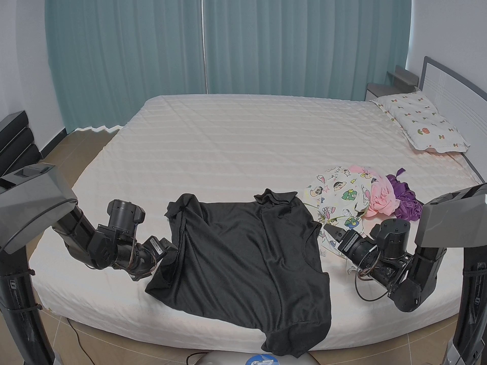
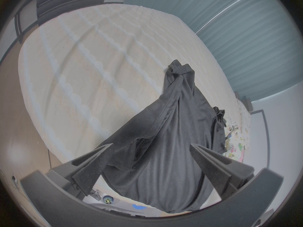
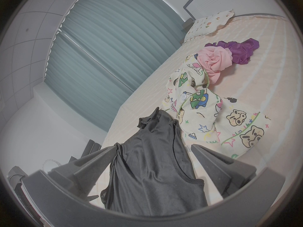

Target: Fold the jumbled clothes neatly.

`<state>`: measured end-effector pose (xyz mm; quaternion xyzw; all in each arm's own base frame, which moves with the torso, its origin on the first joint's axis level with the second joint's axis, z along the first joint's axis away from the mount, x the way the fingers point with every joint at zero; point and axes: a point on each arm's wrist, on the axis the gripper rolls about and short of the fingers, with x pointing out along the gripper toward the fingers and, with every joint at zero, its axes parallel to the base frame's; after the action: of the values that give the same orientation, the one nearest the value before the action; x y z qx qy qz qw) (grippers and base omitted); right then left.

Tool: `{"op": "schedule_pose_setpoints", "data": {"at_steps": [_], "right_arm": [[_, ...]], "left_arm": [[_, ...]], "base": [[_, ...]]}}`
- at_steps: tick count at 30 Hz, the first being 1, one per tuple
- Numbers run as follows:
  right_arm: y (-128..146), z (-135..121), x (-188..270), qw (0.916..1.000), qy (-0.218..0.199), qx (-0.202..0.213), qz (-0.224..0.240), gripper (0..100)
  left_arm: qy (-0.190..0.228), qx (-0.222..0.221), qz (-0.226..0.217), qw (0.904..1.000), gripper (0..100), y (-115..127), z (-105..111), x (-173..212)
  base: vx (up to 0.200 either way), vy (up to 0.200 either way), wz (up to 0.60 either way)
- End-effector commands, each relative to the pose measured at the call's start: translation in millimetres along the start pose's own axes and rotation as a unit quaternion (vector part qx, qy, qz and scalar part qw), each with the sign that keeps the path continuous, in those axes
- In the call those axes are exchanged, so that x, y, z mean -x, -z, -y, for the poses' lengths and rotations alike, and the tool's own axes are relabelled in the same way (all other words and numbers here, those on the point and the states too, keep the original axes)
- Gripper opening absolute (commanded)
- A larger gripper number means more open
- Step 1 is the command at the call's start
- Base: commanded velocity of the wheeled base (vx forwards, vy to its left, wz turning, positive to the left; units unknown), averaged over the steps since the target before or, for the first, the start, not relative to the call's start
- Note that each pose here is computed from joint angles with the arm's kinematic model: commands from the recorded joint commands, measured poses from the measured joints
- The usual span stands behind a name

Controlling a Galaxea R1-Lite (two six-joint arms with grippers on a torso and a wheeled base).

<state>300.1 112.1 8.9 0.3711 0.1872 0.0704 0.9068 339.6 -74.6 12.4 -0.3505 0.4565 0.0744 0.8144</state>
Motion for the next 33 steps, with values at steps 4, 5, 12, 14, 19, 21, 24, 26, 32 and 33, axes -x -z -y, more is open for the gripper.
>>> {"op": "schedule_pose_setpoints", "data": {"at_steps": [4, 5, 12, 14, 19, 21, 24, 26, 32, 33], "right_arm": [[4, 4, 4, 1.0000, 0.007, 0.001, -0.006, 100], [4, 4, 4, 1.0000, 0.007, 0.001, -0.006, 100], [4, 5, 4, 1.0000, 0.007, 0.001, -0.006, 100], [4, 5, 4, 1.0000, 0.007, 0.001, -0.006, 100], [4, 5, 4, 0.9999, 0.008, 0.001, -0.007, 100], [4, 5, 4, 0.9999, 0.008, 0.001, -0.007, 100], [5, 6, 6, 0.9999, 0.012, 0.002, -0.010, 100], [6, 7, 6, 0.9999, 0.013, 0.001, -0.011, 100], [9, 10, 5, 0.9997, 0.018, 0.003, -0.016, 100], [9, 10, 5, 0.9997, 0.019, 0.002, -0.016, 100]], "left_arm": [[-0.058, -0.048, -0.015, 0.9971, 100, 16, 1, -22], [-0.064, -0.052, -0.017, 0.9965, 100, 16, 1, -21], [-0.099, -0.069, 0.000, 0.9927, 0, 13, -3, -28], [-0.122, -0.081, -0.012, 0.9892, 0, 15, -7, -27], [-0.149, -0.085, -0.009, 0.9851, 0, 11, -14, -23], [-0.154, -0.065, 0.005, 0.9859, 0, -4, -22, -12], [-0.162, -0.047, 0.013, 0.9855, 0, -13, -33, -2], [-0.174, -0.046, 0.007, 0.9836, 0, -12, -44, 5], [-0.207, -0.033, -0.013, 0.9778, 0, -10, -73, 14], [-0.211, -0.028, -0.014, 0.9771, 0, -11, -78, 15]], "base": [[0.000, 0.000, 0.00], [0.000, 0.000, 0.00], [0.000, 0.000, 0.00], [0.000, 0.000, 0.00], [0.000, 0.000, 0.00], [0.000, 0.000, 0.00], [0.000, 0.000, 0.00], [0.000, 0.000, 0.00], [0.000, 0.000, 0.00], [0.000, 0.000, 0.00]]}}
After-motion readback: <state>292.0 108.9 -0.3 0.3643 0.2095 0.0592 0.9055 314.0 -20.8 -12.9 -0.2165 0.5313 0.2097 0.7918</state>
